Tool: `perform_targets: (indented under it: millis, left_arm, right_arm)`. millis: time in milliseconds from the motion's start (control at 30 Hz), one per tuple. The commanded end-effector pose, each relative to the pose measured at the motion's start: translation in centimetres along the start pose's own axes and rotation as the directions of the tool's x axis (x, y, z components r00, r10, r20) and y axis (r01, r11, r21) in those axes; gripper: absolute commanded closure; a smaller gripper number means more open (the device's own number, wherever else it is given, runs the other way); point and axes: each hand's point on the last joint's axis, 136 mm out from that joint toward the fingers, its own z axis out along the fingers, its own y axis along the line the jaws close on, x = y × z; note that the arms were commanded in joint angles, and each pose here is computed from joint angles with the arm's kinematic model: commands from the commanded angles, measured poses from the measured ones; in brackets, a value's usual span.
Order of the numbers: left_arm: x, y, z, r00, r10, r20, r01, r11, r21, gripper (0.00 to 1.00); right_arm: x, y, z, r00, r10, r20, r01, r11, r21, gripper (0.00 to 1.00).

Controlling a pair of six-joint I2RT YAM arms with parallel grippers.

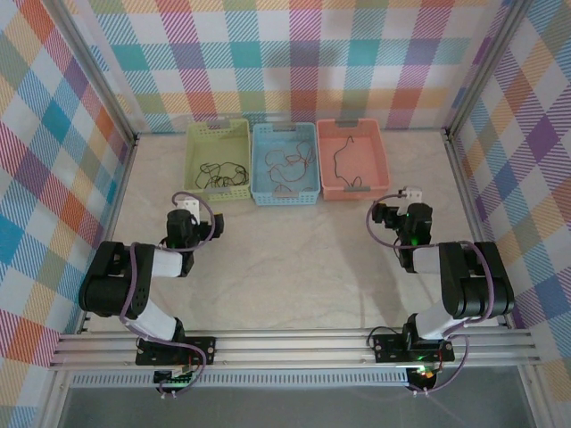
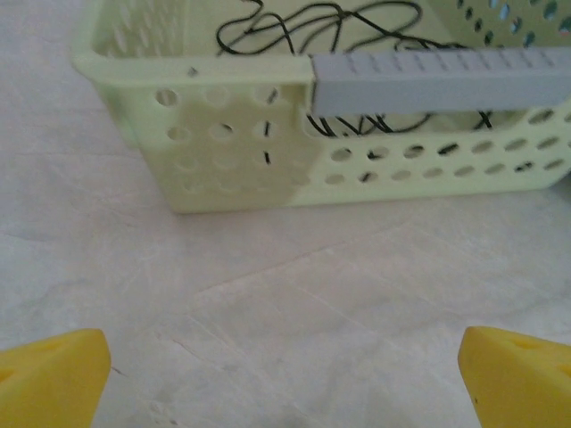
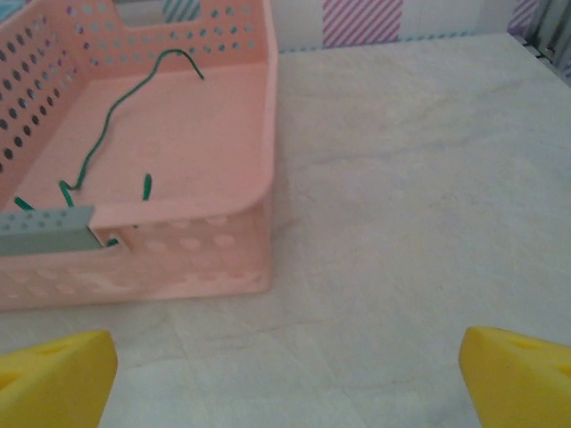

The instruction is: Untangle the cables

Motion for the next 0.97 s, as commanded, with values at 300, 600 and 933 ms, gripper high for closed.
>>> perform_targets:
  millis: [300, 600, 933]
  left_arm:
    - [-1.9, 0.4, 0.15, 0.998, -0.024, 0.054, 0.024, 1.0, -0.007, 0.0]
    - [-1.92, 0.35, 0.15, 0.998, -0.024, 0.054, 0.024, 1.0, -0.006, 0.0]
    - [-1.9, 0.35, 0.16, 0.998, -0.024, 0.053, 0.024, 1.0, -0.006, 0.0]
  right_arm:
    - [0.18, 0.54, -0.03, 1.0, -0.009, -0.011, 0.008, 0.999, -0.036, 0.0]
    - [0.17, 0.52, -0.01, 1.0, -0.009, -0.012, 0.009, 0.999, -0.035, 0.0]
    - [0.26, 1.19, 0.0, 1.0, -0.024, -0.018, 0.023, 0.997, -0.075, 0.0]
